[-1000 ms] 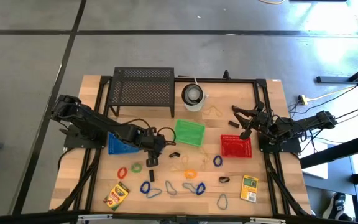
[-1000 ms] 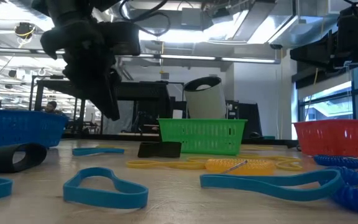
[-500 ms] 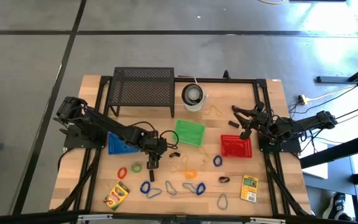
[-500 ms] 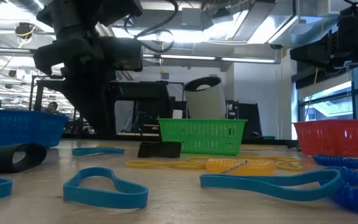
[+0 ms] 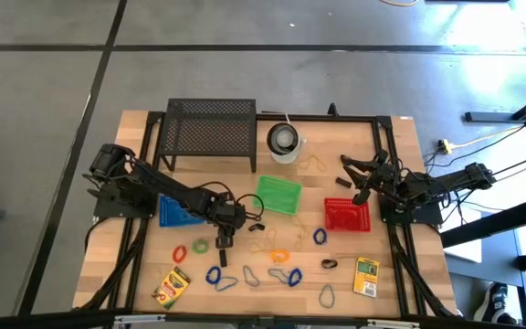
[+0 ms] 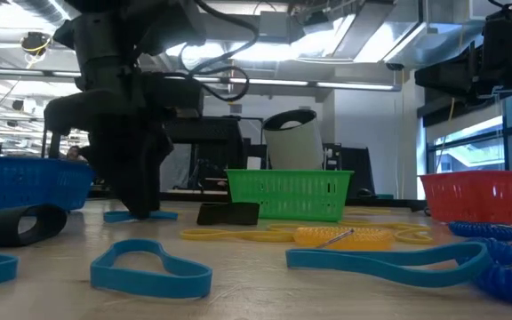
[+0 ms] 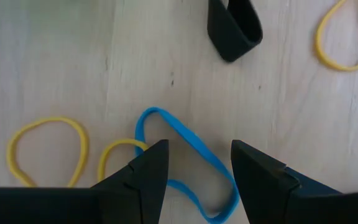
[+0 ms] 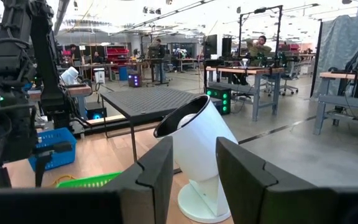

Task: Pick & Place Office Desk Supplies
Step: Put the blue rubber band into the blue bin

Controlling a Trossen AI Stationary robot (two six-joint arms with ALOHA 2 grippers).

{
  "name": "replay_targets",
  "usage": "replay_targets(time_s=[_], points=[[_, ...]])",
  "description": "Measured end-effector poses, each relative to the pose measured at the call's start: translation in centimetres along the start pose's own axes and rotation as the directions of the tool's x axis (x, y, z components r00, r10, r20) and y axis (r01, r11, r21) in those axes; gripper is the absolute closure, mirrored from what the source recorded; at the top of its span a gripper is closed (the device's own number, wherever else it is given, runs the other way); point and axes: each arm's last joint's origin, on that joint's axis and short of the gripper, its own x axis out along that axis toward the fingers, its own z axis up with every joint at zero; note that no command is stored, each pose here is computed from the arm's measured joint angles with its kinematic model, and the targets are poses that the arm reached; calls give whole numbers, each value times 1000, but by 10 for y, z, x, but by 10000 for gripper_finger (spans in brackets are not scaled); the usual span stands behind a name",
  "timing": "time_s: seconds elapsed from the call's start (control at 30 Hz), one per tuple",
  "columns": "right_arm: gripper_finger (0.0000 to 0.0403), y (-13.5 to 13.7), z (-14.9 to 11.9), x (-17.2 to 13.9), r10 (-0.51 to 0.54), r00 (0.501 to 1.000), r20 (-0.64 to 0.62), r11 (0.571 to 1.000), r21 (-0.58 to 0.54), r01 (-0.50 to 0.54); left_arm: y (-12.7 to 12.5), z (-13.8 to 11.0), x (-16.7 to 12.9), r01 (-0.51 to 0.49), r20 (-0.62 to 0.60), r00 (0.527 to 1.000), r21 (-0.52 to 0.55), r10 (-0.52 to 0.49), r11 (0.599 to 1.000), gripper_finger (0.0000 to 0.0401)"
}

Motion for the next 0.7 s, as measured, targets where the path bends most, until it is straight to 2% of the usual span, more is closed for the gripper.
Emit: replay_targets(time_s=[0.2,0.37,0.5,0.7], points=[[280,0,0,0,0,1000,0,1000,-1,0,0,-1,4,-6,-10,1000,5,6,1000,233],[280,0,0,0,0,1000,0,1000,-1,0,0,-2,13,-39,-23,999,71,40,997,244],[280,0,0,0,0,1000,0,1000,-1,0,0,-3,17,-71,-30,997,134,75,988,278],[280,0,0,0,1,1000,-1,1000,-1,-1,-1,-2,16,-74,-6,997,183,76,980,355]])
